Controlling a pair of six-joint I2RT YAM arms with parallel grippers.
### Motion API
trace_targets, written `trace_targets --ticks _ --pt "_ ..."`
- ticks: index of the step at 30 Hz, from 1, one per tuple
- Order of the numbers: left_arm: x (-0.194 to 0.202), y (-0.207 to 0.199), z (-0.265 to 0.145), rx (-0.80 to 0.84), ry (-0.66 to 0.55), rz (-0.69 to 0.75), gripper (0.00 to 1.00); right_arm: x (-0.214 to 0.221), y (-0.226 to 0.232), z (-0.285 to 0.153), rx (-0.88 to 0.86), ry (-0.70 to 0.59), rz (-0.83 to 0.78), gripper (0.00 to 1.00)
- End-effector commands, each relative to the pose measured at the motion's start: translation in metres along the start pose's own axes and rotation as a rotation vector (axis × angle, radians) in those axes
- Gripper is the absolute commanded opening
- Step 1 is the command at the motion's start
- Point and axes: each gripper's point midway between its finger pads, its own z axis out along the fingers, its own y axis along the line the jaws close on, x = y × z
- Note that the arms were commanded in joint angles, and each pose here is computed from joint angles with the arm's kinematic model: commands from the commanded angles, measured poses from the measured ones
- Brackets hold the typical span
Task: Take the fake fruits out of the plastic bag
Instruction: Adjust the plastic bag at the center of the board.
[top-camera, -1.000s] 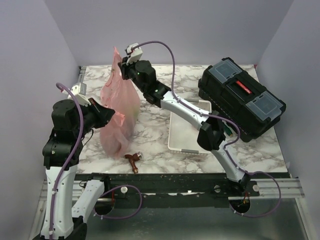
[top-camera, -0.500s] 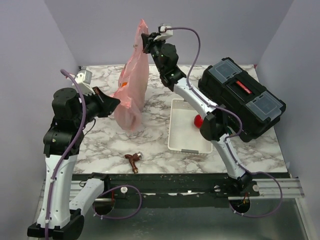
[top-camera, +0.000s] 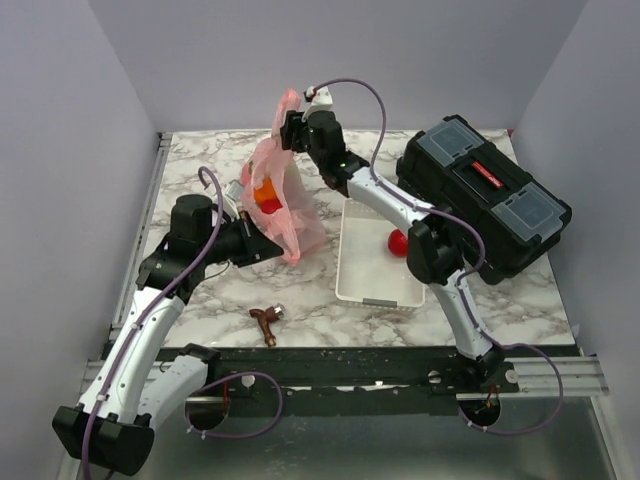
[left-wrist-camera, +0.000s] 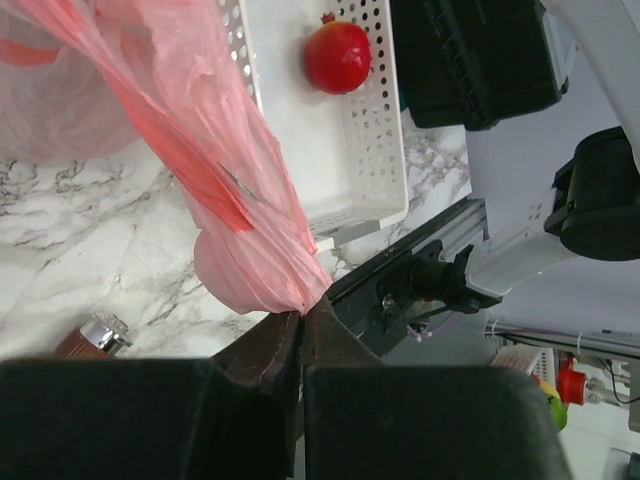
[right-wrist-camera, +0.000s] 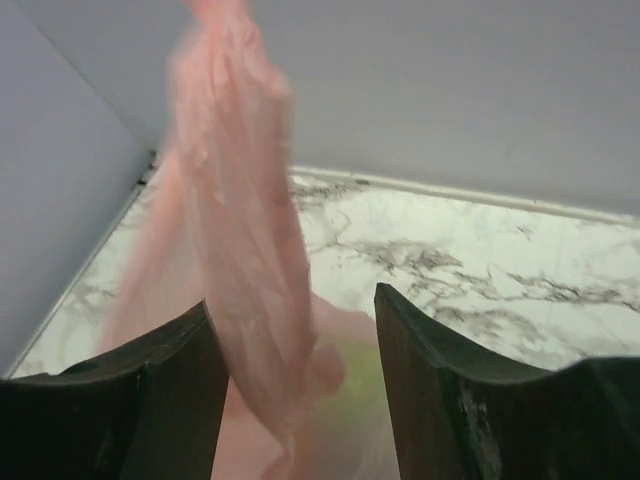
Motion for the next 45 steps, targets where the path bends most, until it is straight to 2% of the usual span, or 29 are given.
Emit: trace_targets --ticks 1,4,6,10,16,20,25,28,30,32,34,36,37,39,40,41,45 --pt "-0.017 -0.032 -0.011 0.103 -0.061 0.052 0.0 -0.057 0.013 -0.047 -0.003 0.069 0.02 0.67" --pt "-0.013 -0.04 -0.012 0.158 -0.062 0.038 0.0 -0.044 0.01 -0.068 0.045 0.203 0.105 0.93" --pt "-0.008 -0.039 -0.01 0.178 -0.047 0.019 0.0 -0.034 0.022 -0.082 0.001 0.297 0.163 1.0" --pt "0.0 -0.032 -0.006 0.174 -0.027 -0.018 0.0 -0.019 0.04 -0.119 -0.065 0.411 0.247 1.0" --pt "0.002 -0.027 0.005 0.197 -0.025 -0.067 0.0 -0.004 0.058 -0.164 -0.17 0.473 0.305 1.0" --pt "0.003 -0.023 0.008 0.188 -0.029 -0.076 0.0 0.019 0.066 -0.178 -0.203 0.516 0.301 1.0" --pt "0.014 -0.013 0.009 0.163 0.01 -0.068 0.03 0.042 0.071 -0.177 -0.208 0.543 0.282 0.83" --pt "0.022 -0.006 0.008 0.129 0.045 -0.031 0.12 0.051 0.074 -0.174 -0.208 0.548 0.257 0.66" --pt "0.022 -0.001 0.003 0.091 0.042 0.019 0.29 0.055 0.074 -0.173 -0.201 0.551 0.248 0.53" --pt "0.016 0.006 -0.006 0.022 -0.006 0.087 0.49 0.057 0.073 -0.175 -0.195 0.562 0.25 0.32" --pt "0.006 0.008 -0.02 -0.036 -0.082 0.15 0.65 0.057 0.073 -0.179 -0.202 0.563 0.248 0.15" --pt "-0.007 0.005 -0.034 -0.076 -0.156 0.209 0.75 0.056 0.074 -0.184 -0.228 0.542 0.251 0.04" --pt "-0.014 0.003 -0.04 -0.096 -0.191 0.234 0.79 0.056 0.074 -0.187 -0.238 0.53 0.251 0.01" --pt "-0.032 0.004 -0.052 -0.167 -0.264 0.254 0.88 0.053 0.073 -0.191 -0.248 0.51 0.251 0.01" --pt "-0.041 0.002 -0.058 -0.192 -0.296 0.261 0.96 0.052 0.073 -0.192 -0.251 0.507 0.249 0.01" --pt "-0.05 0.002 -0.062 -0.223 -0.324 0.26 0.99 0.049 0.073 -0.194 -0.254 0.503 0.249 0.01" --pt "-0.083 0.003 -0.06 -0.287 -0.398 0.243 0.99 0.042 0.074 -0.199 -0.263 0.485 0.241 0.01"
